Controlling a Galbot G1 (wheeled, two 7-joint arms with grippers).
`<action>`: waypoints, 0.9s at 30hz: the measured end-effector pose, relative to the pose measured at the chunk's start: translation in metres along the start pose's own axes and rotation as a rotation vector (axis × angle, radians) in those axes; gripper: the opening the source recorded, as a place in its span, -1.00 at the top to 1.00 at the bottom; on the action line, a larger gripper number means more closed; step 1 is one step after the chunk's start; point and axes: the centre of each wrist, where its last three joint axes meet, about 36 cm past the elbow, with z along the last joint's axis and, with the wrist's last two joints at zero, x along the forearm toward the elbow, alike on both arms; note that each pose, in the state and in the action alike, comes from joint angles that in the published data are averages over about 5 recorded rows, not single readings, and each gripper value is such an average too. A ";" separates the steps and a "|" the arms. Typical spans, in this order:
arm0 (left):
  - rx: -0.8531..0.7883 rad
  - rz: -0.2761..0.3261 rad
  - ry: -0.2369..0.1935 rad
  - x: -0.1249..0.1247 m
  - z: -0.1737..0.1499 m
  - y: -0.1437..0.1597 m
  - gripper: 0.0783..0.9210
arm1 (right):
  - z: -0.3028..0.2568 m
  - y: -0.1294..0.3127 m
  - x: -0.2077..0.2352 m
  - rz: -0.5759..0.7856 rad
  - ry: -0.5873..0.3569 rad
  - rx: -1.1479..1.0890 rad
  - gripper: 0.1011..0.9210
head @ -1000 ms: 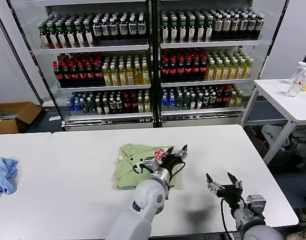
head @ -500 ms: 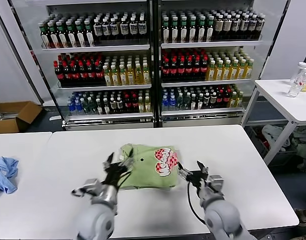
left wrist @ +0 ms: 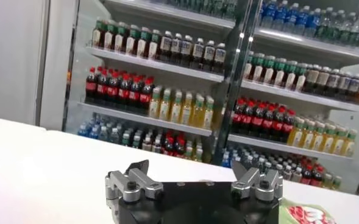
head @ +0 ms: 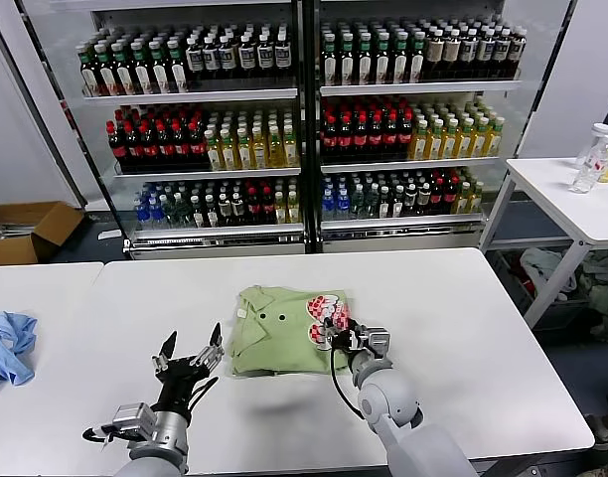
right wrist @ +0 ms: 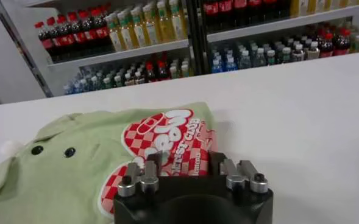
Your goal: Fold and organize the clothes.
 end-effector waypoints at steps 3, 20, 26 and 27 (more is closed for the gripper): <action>-0.009 -0.003 0.003 0.006 0.001 0.002 -0.77 | 0.001 -0.001 -0.003 0.002 0.003 -0.001 0.27; -0.043 0.024 0.022 0.013 0.002 0.002 -0.77 | 0.002 -0.073 0.011 0.079 -0.076 0.133 0.97; -0.050 0.044 0.035 0.016 0.006 -0.003 -0.77 | 0.002 -0.096 0.034 0.097 -0.159 0.209 0.65; -0.051 0.047 0.037 0.016 0.007 -0.004 -0.77 | 0.003 -0.097 0.039 0.101 -0.176 0.218 0.57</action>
